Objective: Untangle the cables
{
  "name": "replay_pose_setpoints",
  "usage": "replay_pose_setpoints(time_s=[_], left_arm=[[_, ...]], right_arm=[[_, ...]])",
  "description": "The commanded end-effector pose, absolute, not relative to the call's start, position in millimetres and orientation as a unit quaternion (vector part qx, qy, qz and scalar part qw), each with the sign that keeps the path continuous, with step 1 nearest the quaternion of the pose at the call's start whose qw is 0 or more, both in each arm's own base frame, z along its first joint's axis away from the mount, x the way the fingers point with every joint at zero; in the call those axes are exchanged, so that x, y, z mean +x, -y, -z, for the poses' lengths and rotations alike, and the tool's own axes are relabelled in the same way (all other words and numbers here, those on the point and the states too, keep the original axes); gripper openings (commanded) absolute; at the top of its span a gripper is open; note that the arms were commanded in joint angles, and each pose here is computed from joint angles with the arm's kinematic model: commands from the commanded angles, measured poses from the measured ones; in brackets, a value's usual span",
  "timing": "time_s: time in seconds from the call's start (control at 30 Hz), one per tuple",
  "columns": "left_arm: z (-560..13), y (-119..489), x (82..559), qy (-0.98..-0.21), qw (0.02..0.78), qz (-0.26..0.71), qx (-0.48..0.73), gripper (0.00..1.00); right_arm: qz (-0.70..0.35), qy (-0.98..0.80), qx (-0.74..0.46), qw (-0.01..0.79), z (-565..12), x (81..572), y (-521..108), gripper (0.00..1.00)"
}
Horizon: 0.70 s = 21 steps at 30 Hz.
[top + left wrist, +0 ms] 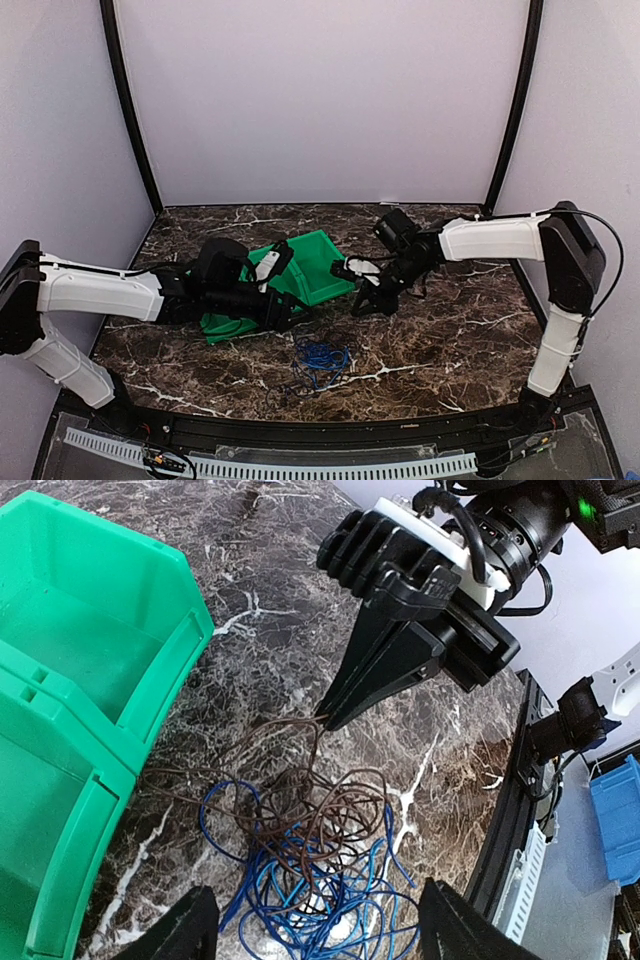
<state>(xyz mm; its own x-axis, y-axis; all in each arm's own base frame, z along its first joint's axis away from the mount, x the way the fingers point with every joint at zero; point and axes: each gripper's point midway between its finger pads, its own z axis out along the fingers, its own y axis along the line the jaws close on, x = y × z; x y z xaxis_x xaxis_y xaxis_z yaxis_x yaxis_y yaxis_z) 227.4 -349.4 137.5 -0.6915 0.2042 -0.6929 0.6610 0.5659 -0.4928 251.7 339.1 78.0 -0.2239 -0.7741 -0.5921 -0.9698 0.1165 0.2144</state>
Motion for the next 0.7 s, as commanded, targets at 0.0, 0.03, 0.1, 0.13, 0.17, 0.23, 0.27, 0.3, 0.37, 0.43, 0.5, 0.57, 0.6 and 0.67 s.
replay_pose_setpoints(time_s=[0.0,0.03,0.1,0.13,0.17,0.23,0.27,0.3,0.37,0.43,0.5,0.57,0.6,0.67], left_arm=[[-153.9,357.3,237.6,-0.812,0.338,0.397,0.261,0.72],[-155.7,357.2,239.6,-0.810,0.346,0.397,0.260,0.73],[-167.5,360.5,243.7,-0.793,0.372,0.406,0.259,0.74],[-177.4,364.2,245.0,-0.780,0.390,0.415,0.262,0.74],[-180.3,365.2,245.5,-0.774,0.397,0.417,0.263,0.75],[-193.0,370.5,247.5,-0.755,0.422,0.424,0.267,0.76],[-198.2,374.4,247.3,-0.745,0.433,0.428,0.272,0.77],[-201.4,377.2,248.8,-0.740,0.441,0.427,0.274,0.77],[-209.0,382.4,251.3,-0.730,0.457,0.429,0.273,0.77],[-216.3,387.1,252.6,-0.719,0.472,0.432,0.272,0.78],[-222.1,390.9,254.0,-0.711,0.481,0.438,0.270,0.78],[-223.6,394.7,256.0,-0.708,0.480,0.446,0.264,0.78],[-226.2,396.8,255.9,-0.703,0.481,0.453,0.263,0.78],[-225.1,400.6,255.0,-0.698,0.476,0.470,0.256,0.78]], right_arm=[[-0.287,-0.705,-0.610,0.221,-130.0,256.9,-348.8,0.00],[-0.288,-0.699,-0.615,0.225,-139.9,255.4,-349.8,0.00],[-0.292,-0.688,-0.624,0.230,-158.7,250.3,-350.6,0.00],[-0.294,-0.683,-0.627,0.232,-167.3,247.7,-350.8,0.00],[-0.295,-0.679,-0.629,0.236,-175.1,245.2,-351.3,0.00],[-0.299,-0.672,-0.632,0.243,-188.9,240.7,-352.1,0.00],[-0.302,-0.668,-0.633,0.247,-194.8,238.1,-352.8,0.00],[-0.305,-0.664,-0.635,0.251,-201.7,235.9,-353.8,0.00],[-0.312,-0.657,-0.637,0.255,-210.5,231.4,-354.7,0.00],[-0.317,-0.650,-0.641,0.259,-218.8,226.6,-355.8,0.00],[-0.320,-0.644,-0.643,0.264,-226.3,224.5,-356.7,0.00],[-0.325,-0.639,-0.643,0.270,-235.4,222.8,-357.9,0.00],[-0.329,-0.636,-0.642,0.272,-239.4,221.7,-358.7,0.00],[-0.337,-0.631,-0.641,0.277,-248.1,220.5,-360.4,0.00]])
